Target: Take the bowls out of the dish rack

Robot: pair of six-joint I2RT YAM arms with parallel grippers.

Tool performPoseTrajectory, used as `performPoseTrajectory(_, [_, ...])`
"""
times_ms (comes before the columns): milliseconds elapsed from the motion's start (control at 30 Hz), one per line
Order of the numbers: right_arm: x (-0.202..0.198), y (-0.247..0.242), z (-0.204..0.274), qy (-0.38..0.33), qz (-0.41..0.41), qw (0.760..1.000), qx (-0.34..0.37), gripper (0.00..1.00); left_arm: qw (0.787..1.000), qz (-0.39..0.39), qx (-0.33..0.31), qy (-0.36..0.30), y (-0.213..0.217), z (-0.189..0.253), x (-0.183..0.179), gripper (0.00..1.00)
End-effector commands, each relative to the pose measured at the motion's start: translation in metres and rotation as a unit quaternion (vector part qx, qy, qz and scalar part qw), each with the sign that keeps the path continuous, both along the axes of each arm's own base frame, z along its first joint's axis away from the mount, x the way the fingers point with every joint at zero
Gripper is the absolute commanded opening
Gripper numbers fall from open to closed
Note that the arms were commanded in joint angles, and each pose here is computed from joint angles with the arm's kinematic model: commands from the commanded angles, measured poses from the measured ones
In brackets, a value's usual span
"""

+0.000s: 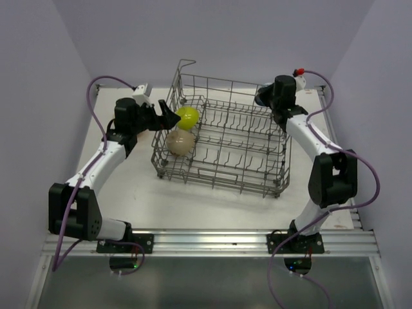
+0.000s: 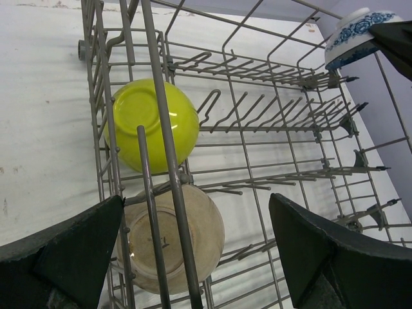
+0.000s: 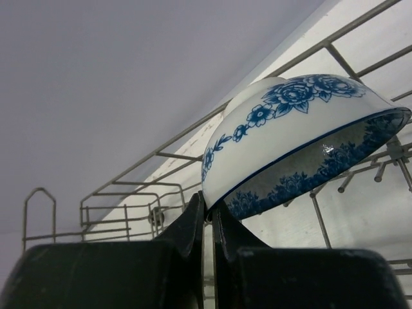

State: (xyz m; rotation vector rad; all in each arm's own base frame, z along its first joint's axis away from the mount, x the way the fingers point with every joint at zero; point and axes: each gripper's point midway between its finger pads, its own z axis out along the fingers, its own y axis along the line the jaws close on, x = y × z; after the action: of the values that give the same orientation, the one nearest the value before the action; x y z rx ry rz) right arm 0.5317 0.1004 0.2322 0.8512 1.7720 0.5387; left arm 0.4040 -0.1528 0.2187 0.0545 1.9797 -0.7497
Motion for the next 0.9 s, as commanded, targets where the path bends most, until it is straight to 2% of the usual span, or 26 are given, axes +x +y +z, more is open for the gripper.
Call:
performPoseTrajectory(0, [-0.014,0.010,0.056,-0.061,0.058,0.996,0.001,0.00,1.000,-0.003,0.007,-0.021,-0.002,0.010,0.009,1.00])
performPoseTrajectory(133, [-0.031,0.025,0.069,-0.060,0.115,0.992,-0.006,0.00,0.999,-0.002,0.012,-0.029,0.000,0.016,0.009,1.00])
performPoseTrajectory(300, [-0.064,0.044,0.076,-0.050,0.194,0.980,-0.009,0.00,0.995,0.030,0.056,-0.082,0.018,0.045,0.009,1.00])
performPoseTrajectory(433, [-0.091,0.063,0.079,-0.037,0.262,0.964,0.013,0.00,0.986,0.053,0.088,-0.132,0.032,0.072,0.004,1.00])
performPoseTrajectory(567, [-0.112,0.079,0.088,-0.026,0.304,0.951,0.059,0.00,0.968,0.087,0.137,-0.192,0.039,0.105,-0.008,1.00])
performPoseTrajectory(667, [-0.127,0.085,0.092,-0.018,0.317,0.944,0.085,0.00,0.956,0.078,0.175,-0.220,0.022,0.121,-0.023,1.00])
performPoseTrajectory(800, [-0.146,0.085,0.096,-0.014,0.316,0.944,0.089,0.00,0.946,-0.003,0.194,-0.259,-0.048,0.136,-0.057,1.00])
performPoseTrajectory(867, [-0.153,0.088,0.088,-0.005,0.316,0.942,0.108,0.00,0.946,-0.021,0.199,-0.255,-0.064,0.133,-0.064,1.00])
